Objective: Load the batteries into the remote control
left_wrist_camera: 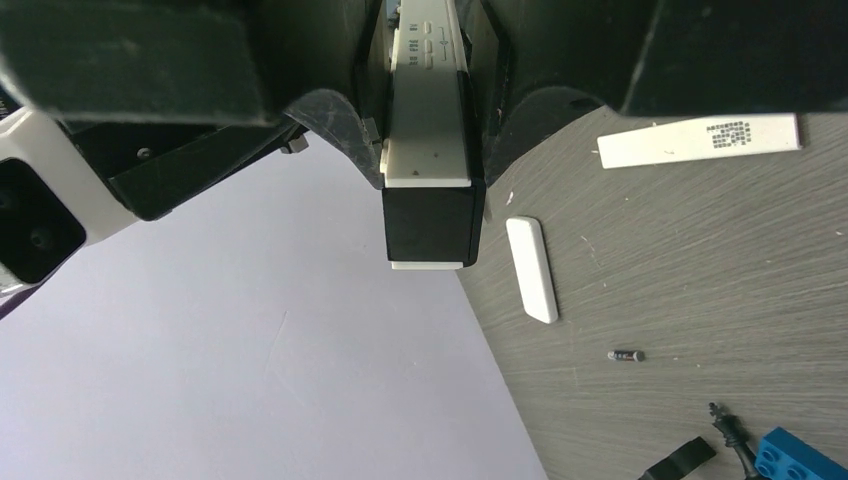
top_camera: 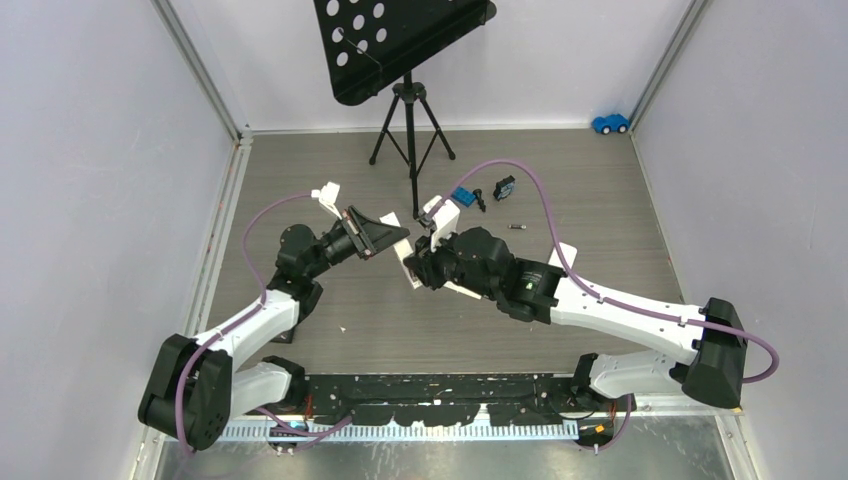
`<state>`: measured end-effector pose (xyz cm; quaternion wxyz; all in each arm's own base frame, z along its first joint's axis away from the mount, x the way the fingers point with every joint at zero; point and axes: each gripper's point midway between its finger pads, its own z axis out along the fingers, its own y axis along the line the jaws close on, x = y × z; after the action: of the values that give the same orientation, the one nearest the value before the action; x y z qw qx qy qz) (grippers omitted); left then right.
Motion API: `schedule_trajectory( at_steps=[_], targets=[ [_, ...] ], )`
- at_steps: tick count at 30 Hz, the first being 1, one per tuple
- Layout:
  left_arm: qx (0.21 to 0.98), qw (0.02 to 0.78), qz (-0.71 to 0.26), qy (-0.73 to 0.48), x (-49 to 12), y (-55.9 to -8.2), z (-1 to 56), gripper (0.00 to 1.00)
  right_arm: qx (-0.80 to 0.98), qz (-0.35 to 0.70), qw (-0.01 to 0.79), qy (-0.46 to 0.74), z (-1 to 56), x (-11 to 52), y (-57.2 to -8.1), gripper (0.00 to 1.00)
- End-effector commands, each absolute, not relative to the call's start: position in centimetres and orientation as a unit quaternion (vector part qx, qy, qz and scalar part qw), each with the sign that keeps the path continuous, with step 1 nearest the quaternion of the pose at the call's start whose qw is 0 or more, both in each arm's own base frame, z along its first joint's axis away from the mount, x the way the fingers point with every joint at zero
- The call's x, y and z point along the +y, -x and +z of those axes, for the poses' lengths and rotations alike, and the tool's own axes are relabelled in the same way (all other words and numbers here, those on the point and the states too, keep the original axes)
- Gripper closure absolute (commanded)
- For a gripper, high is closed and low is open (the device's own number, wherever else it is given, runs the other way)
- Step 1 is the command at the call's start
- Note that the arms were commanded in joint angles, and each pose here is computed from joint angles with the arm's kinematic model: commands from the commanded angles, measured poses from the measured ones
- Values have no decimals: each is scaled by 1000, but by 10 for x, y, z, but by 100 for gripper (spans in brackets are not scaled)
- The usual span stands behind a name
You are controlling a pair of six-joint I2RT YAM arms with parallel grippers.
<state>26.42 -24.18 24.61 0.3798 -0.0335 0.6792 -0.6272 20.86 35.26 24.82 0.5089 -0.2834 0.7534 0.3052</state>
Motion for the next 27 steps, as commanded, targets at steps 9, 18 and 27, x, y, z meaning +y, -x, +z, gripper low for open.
schedule_trajectory(
  at_steps=[9,18,27],
  targets=[
    [641,404,-653,13,-244,-263,280,100,739,337,523,259,272,352,-204,51],
    [626,416,-659,10,-243,-265,287,100,727,412,526,157,316,337,-196,34],
    [575,459,-677,24,-235,-269,310,100,774,417,460,-120,312,292,-218,15]
  ],
)
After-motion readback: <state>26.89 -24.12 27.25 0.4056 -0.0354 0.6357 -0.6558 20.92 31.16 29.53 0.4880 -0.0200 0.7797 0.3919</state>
